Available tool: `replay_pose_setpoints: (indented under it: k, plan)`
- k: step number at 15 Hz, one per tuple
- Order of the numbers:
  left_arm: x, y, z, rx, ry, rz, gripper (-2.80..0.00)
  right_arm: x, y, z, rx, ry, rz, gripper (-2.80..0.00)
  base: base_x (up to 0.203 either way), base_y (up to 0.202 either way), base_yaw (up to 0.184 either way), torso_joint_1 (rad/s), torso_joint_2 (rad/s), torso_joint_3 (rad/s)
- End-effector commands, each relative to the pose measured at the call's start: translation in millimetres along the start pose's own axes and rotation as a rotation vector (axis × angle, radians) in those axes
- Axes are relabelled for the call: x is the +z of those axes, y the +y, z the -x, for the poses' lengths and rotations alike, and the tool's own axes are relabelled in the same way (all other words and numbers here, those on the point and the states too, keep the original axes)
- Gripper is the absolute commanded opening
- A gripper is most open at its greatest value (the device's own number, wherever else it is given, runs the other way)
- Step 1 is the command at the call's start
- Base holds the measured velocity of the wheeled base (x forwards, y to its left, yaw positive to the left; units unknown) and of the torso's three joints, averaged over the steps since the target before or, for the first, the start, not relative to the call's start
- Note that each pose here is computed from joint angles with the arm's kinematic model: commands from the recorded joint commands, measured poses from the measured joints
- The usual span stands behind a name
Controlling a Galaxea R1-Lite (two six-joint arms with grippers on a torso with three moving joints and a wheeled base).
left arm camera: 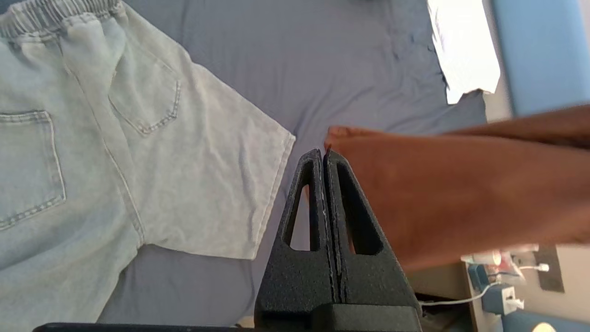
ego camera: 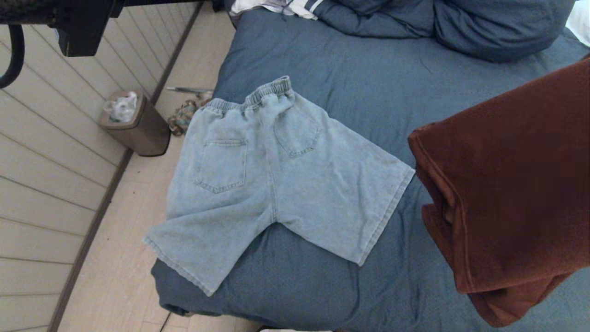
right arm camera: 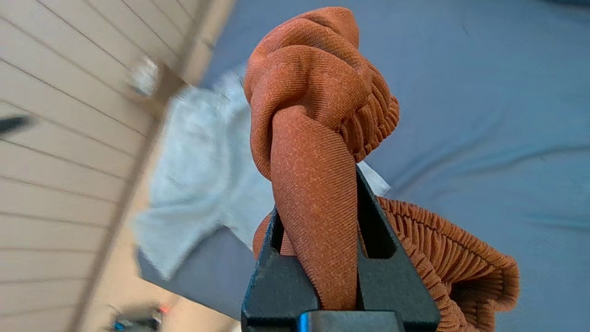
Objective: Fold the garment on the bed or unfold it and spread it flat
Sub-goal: Unford the brown shorts
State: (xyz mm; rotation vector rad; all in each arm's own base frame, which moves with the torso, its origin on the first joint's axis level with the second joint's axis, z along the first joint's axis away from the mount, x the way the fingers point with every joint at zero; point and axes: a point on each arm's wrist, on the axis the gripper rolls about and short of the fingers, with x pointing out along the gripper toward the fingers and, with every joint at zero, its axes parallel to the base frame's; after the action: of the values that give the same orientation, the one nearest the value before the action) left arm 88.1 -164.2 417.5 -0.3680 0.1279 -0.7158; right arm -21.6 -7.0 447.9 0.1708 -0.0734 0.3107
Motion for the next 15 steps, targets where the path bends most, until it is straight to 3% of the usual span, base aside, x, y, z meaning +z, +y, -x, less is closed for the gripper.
replay_pose_setpoints:
  k: [1, 4, 8, 12, 15]
  plan:
    - [-7, 2.3, -1, 0.005, 0.012, -0.004, -2.80, -8, -2, -57, -0.048, 0.133, 0.027, -2.80, 0.000, 0.000, 0.000, 0.000, 0.00, 0.000]
    - [-26, 5.9, -9, 0.009, 0.057, -0.021, -2.80, -35, -1, -131, 0.000, 0.337, 0.077, -2.80, 0.000, 0.000, 0.000, 0.000, 0.00, 0.000]
    - [-47, 9.0, -19, 0.002, 0.103, -0.037, -2.80, -91, 21, -223, 0.099, 0.603, 0.112, -2.80, 0.000, 0.000, 0.000, 0.000, 0.00, 0.000]
    - [-55, 9.2, -25, 0.001, 0.126, -0.045, -2.80, -150, 50, -295, 0.170, 0.713, 0.137, -2.80, 0.000, 0.000, 0.000, 0.000, 0.00, 0.000]
    - [-57, 8.6, -27, -0.017, 0.141, -0.040, -2.80, -190, 82, -315, 0.248, 0.812, 0.162, -2.80, 0.000, 0.000, 0.000, 0.000, 0.00, 0.000]
